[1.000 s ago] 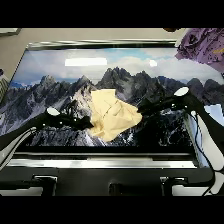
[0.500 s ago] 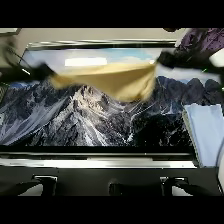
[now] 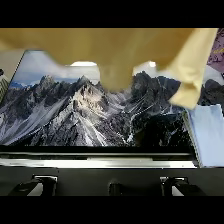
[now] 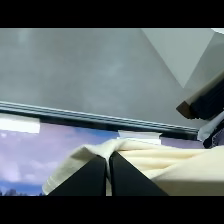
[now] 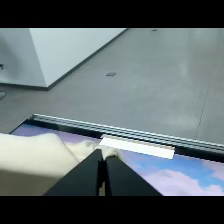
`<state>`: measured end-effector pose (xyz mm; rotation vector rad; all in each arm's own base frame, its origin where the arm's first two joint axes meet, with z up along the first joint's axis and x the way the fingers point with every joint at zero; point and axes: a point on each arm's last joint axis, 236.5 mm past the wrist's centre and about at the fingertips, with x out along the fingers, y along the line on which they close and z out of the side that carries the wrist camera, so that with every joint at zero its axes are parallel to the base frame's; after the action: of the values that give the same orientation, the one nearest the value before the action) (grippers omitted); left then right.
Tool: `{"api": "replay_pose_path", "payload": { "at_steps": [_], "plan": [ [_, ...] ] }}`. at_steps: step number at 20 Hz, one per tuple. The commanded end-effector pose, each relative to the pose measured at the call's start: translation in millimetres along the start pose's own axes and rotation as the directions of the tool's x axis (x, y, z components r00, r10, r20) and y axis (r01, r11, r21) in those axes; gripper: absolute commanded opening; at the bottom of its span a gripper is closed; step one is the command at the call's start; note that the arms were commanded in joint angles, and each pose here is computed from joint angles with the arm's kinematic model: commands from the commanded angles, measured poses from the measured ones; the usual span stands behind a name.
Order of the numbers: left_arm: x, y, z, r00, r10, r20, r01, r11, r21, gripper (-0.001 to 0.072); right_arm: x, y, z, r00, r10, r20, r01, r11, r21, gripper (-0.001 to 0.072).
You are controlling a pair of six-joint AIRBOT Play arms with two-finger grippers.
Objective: Fold the clothes and pants, and hang the long-sleeved shirts on hangers.
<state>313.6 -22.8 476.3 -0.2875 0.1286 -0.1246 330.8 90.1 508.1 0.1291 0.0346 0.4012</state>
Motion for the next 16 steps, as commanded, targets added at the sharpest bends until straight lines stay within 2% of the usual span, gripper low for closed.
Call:
{"api": "replay_pose_path", "payload": {
  "at_steps": [1,3,5,7,10,13,16],
  "plan": [
    [-13,4,-18,0.997,0.028,-0.070,-0.032,0.998,-0.051,0.0012,-9,1,-8,0.999,-0.013,-0.043,0.014,0.999,0.035,0.0025],
    [16,20,-50,0.984,0.050,-0.171,-0.075,0.988,-0.138,0.0012,28,-18,-39,0.990,-0.014,-0.143,0.033,0.991,0.130,0.0025],
    [54,46,-111,0.931,0.077,-0.357,-0.149,0.973,-0.178,0.0012,79,-40,-95,0.955,0.019,-0.297,0.063,0.962,0.265,0.0025],
    [93,77,-189,0.829,0.095,-0.552,-0.239,0.951,-0.194,0.0012,135,-53,-176,0.874,0.105,-0.474,0.087,0.926,0.368,0.0025],
    [135,124,-316,0.633,0.103,-0.767,-0.376,0.907,-0.188,0.0013,213,-59,-325,0.706,0.199,-0.679,0.165,0.887,0.432,0.0026],
    [162,165,-425,0.479,0.103,-0.872,-0.482,0.861,-0.163,0.0014,267,-55,-453,0.614,0.240,-0.752,0.269,0.832,0.486,0.0026],
    [175,190,-494,0.369,0.093,-0.925,-0.540,0.831,-0.132,0.0014,295,-42,-527,0.596,0.285,-0.751,0.317,0.775,0.546,0.0026]
  ]
}}
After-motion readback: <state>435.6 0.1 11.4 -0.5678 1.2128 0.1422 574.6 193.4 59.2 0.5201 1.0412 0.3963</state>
